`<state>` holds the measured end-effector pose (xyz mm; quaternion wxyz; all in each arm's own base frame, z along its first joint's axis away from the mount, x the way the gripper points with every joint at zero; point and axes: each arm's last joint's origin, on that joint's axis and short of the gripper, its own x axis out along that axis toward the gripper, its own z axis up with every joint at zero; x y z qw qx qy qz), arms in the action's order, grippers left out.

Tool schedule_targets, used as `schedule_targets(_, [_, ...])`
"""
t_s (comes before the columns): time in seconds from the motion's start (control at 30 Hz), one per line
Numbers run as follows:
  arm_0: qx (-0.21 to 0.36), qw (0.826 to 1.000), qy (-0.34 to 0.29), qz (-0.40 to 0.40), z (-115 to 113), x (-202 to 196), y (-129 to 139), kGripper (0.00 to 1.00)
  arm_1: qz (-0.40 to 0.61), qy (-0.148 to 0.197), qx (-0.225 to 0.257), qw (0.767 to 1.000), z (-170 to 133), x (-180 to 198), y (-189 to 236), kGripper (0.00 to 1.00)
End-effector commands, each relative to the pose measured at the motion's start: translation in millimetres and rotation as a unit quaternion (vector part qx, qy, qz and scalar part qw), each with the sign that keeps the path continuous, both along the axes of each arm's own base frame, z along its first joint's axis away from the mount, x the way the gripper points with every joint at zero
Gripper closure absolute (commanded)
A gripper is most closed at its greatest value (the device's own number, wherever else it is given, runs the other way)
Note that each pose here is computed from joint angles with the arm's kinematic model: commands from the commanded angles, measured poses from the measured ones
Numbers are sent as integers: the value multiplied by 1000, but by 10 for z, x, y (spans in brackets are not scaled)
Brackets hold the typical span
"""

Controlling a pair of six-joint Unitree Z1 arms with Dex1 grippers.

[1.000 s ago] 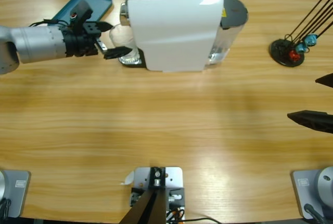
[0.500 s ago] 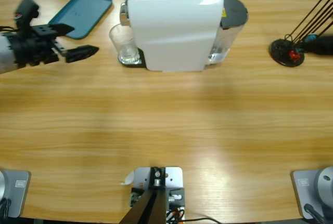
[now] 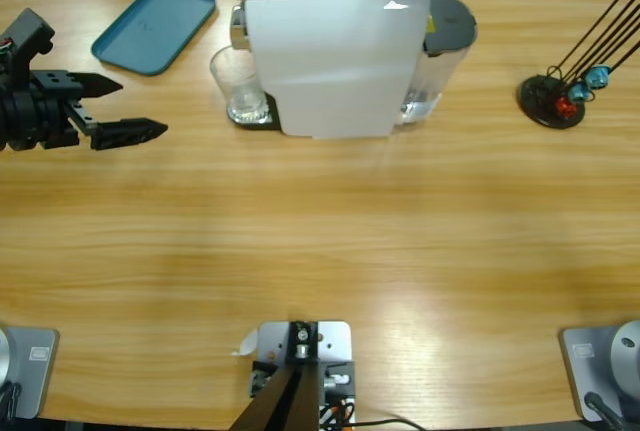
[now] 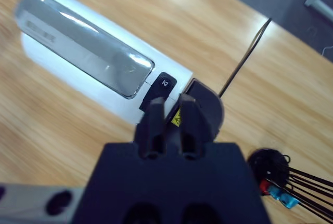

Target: Pour coffee

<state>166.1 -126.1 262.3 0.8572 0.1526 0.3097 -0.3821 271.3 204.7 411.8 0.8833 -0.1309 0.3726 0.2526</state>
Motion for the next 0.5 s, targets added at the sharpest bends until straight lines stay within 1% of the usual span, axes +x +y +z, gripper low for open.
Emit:
schedule_targets(0.03, [25, 1000, 0, -10, -38, 20, -18, 0, 5, 26, -11, 1000, -263, 265, 139, 1000])
schedule_targets(0.27, [29, 1000, 3, -12, -59, 27, -21, 0, 0, 16, -10, 1000, -274, 351, 181, 1000])
schedule_targets(0.4, [31, 999, 9, -17, -92, 46, -40, 0, -14, 17, -27, 999, -365, 404, 183, 1000])
schedule_targets(0.5, [29, 999, 6, -16, -77, 35, -31, 0, -20, 20, -37, 999, -418, 406, 167, 1000])
